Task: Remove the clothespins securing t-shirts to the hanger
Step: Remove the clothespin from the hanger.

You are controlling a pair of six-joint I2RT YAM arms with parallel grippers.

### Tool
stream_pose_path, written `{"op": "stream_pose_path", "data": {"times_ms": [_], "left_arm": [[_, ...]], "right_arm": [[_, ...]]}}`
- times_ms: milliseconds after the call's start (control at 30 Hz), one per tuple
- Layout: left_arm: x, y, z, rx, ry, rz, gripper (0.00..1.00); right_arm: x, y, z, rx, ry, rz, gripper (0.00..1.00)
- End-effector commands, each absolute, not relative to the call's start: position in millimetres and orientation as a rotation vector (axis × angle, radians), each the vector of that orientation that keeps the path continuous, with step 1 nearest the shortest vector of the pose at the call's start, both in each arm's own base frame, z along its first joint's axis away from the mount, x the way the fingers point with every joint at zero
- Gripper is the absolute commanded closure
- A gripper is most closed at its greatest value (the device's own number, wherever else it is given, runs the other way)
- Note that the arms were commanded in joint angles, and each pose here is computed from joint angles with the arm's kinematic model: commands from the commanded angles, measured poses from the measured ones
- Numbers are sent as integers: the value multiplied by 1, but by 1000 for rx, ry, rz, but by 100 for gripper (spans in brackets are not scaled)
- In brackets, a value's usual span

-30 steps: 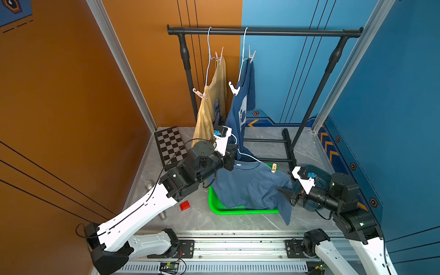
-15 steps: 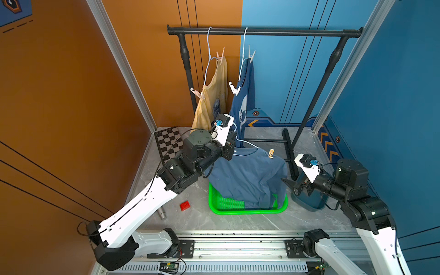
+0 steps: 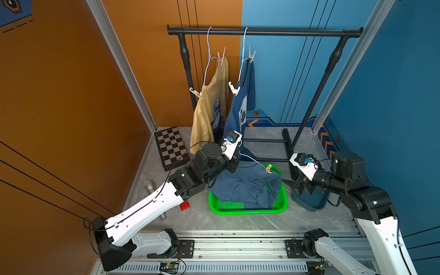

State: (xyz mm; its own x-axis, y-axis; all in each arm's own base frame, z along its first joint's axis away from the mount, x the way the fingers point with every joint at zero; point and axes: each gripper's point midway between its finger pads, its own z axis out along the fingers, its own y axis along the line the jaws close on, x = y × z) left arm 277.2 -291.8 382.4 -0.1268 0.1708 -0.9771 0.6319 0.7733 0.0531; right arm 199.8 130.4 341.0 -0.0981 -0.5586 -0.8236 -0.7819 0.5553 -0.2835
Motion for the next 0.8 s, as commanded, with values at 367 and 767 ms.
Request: {"op": "stream_pose_path", "data": {"times_ms": [367, 767], "left_arm": [[259, -296, 398, 590, 1552, -456, 100], [259, -303, 383, 605, 1562, -473, 100]], "right_arm": [[188, 128, 308, -1320, 1788, 142, 3], [211, 140, 290, -1404, 1889, 79, 4]]}}
